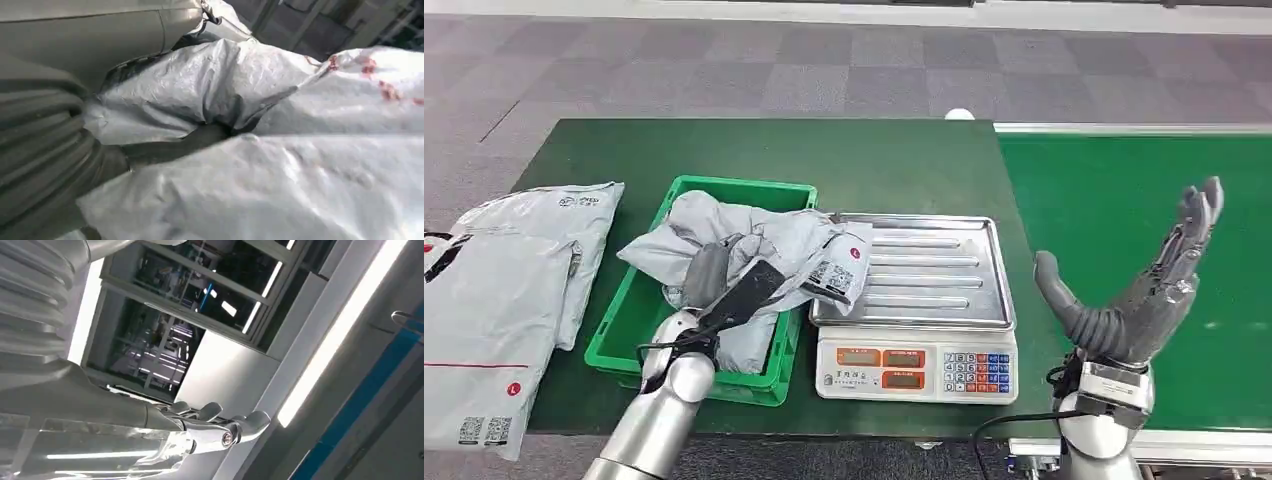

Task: Moved the parcel from conveyor to table for the left to box.

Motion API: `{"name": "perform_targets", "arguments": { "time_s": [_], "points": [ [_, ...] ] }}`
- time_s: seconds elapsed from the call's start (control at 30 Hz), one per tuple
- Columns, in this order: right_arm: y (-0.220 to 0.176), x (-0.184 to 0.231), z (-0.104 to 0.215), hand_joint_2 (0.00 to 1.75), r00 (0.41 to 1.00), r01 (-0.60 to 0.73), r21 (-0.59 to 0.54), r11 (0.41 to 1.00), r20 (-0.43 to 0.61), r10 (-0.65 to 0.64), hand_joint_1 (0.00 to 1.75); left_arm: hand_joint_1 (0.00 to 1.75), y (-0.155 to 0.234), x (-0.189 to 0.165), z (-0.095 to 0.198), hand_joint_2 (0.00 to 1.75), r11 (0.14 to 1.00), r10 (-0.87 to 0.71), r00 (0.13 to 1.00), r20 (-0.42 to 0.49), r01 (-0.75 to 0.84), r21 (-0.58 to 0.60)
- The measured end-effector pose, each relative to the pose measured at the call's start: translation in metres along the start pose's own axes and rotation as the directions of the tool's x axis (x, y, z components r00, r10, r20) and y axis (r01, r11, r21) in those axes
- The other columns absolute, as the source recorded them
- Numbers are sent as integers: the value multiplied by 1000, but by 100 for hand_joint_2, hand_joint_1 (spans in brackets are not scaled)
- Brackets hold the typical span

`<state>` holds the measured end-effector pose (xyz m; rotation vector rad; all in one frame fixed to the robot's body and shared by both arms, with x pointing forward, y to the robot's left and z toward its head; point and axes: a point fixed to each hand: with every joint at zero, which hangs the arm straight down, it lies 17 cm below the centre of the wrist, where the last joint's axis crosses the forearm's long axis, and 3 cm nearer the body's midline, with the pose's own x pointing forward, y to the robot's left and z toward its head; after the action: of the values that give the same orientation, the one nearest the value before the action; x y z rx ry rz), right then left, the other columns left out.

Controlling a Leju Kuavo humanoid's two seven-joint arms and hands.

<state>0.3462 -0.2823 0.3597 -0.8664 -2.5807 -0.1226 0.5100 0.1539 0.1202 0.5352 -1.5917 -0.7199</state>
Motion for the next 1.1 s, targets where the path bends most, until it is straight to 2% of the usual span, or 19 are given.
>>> {"name": "perform_targets", "arguments": {
  "time_s": [0.2, 0.3, 0.33, 0.37, 0.4, 0.57, 0.73, 0.83, 0.9, 1.03, 1.1],
  "points": [
    [2, -2, 1, 175, 1000, 8, 2, 1000, -9, -8, 0, 175, 34, -51, -21, 175, 985, -172, 979, -112, 171, -18],
    [3, -3, -1, 175, 1000, 12, -2, 1000, -10, -12, 0, 175, 50, -72, -37, 175, 970, -243, 960, -141, 238, -56],
    [4, -3, -2, 175, 1000, 13, -3, 1000, -9, -13, 0, 169, 52, -75, -41, 175, 966, -258, 955, -146, 250, -74],
    [5, -3, -3, 175, 1000, 15, -3, 1000, -8, -15, 0, 10, 53, -79, -44, 175, 960, -275, 949, -152, 262, -97],
    [6, -4, -4, 175, 1000, 17, -1, 1000, -7, -17, 0, 0, 52, -83, -47, 175, 955, -288, 944, -159, 270, -125],
    [8, -4, -4, 175, 1000, 13, 4, 1000, -7, -13, 0, 0, 45, -98, -55, 175, 936, -320, 928, -189, 278, -218],
    [9, -5, -2, 175, 1000, 8, 8, 1000, -8, -8, 0, 0, 46, -98, -61, 175, 937, -308, 932, -190, 264, -228],
    [8, -6, 0, 175, 1000, 8, 6, 1000, -17, -8, 0, 0, 46, -75, -66, 175, 967, -194, 975, -104, 173, -186],
    [6, -8, 2, 175, 1000, 12, 3, 1000, -26, -12, 0, 0, 50, -51, -68, 175, 984, -97, 995, -14, 94, -154],
    [6, -10, 4, 175, 999, 13, 6, 1000, -36, -13, 0, 0, 52, -31, -67, 175, 989, -19, 999, 45, 25, -144],
    [4, -11, 4, 175, 999, 20, 0, 1000, -42, -20, 0, 0, 50, -7, -59, 175, 981, 125, 983, 133, -102, -168]
  ]
}}
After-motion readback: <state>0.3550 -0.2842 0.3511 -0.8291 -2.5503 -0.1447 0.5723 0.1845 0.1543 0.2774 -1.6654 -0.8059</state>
